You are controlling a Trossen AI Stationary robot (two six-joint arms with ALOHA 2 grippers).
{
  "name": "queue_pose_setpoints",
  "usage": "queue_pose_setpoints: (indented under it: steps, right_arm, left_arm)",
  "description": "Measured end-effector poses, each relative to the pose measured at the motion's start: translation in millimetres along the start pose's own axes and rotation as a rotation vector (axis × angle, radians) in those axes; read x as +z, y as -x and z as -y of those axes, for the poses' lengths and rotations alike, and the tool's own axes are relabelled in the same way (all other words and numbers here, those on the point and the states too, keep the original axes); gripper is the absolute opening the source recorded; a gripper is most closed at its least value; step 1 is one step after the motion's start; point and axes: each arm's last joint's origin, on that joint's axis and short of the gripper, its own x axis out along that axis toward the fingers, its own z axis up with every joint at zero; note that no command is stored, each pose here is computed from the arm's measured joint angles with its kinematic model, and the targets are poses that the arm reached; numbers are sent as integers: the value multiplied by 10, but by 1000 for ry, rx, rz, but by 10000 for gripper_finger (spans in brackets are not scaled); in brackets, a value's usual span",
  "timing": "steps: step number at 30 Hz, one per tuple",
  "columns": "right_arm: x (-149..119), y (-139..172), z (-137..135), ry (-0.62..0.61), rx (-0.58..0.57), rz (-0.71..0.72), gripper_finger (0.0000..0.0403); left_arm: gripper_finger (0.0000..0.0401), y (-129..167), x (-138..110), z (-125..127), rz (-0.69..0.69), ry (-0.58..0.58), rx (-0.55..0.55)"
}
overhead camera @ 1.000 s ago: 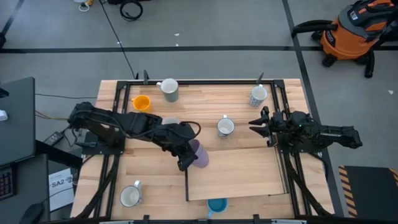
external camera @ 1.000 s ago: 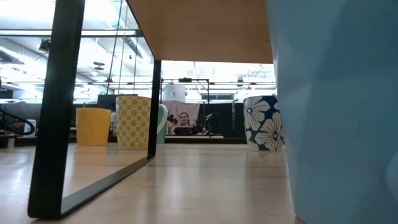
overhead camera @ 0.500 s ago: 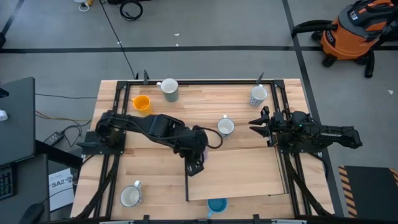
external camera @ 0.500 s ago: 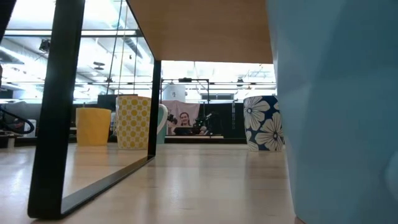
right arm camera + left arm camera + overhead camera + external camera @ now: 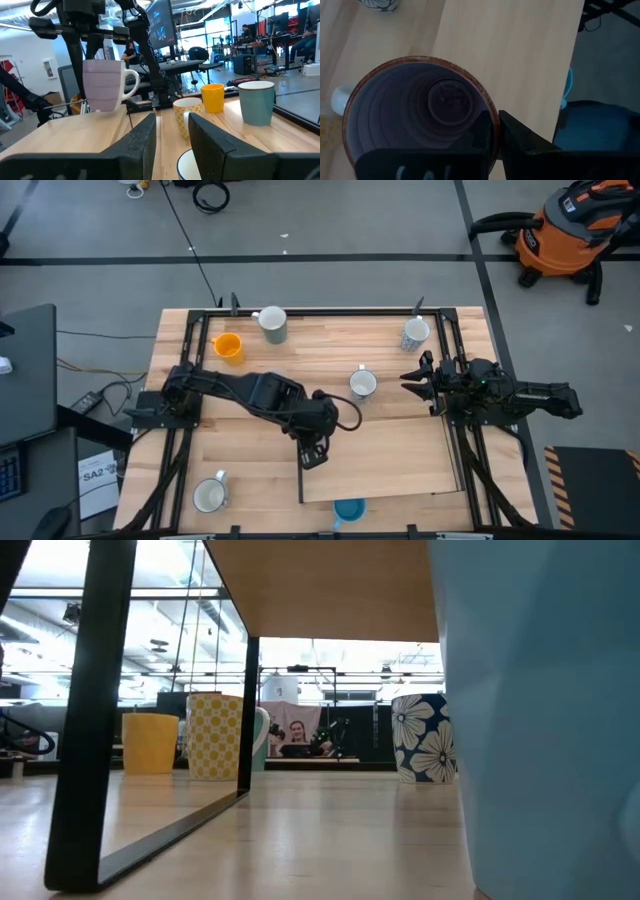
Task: Place coffee mugs
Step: Put the purple mug on the shelf, then put the bottom white blue patterned mug on the shelf
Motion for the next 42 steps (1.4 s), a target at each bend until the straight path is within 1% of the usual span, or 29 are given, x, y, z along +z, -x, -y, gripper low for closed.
queue_pose_setpoints:
  steps: [10,15,19,27,36,38,42]
  right_arm:
    - [0,0,0,0,0,0,120]
    - [-2,0,0,0,0,-1,120]
    - [0,0,0,0,0,1,120]
    - [11,0,-2,1,2,12,120]
    - [17,0,-3,2,3,18,120]
    - [17,0,-3,2,3,18,120]
    - [17,0,-3,2,3,18,121]
  left_arm:
    - [27,-4,-45,62,20,-21,28]
    - [27,-132,-35,77,-3,-25,45]
    - [27,-177,-26,86,-7,-26,48]
    - [28,-191,-24,88,-8,-26,48]
    - [63,-220,-29,98,-39,-23,15]
    - [67,-220,-23,111,-46,-21,-16]
    - [70,-220,-23,116,-49,-21,-23]
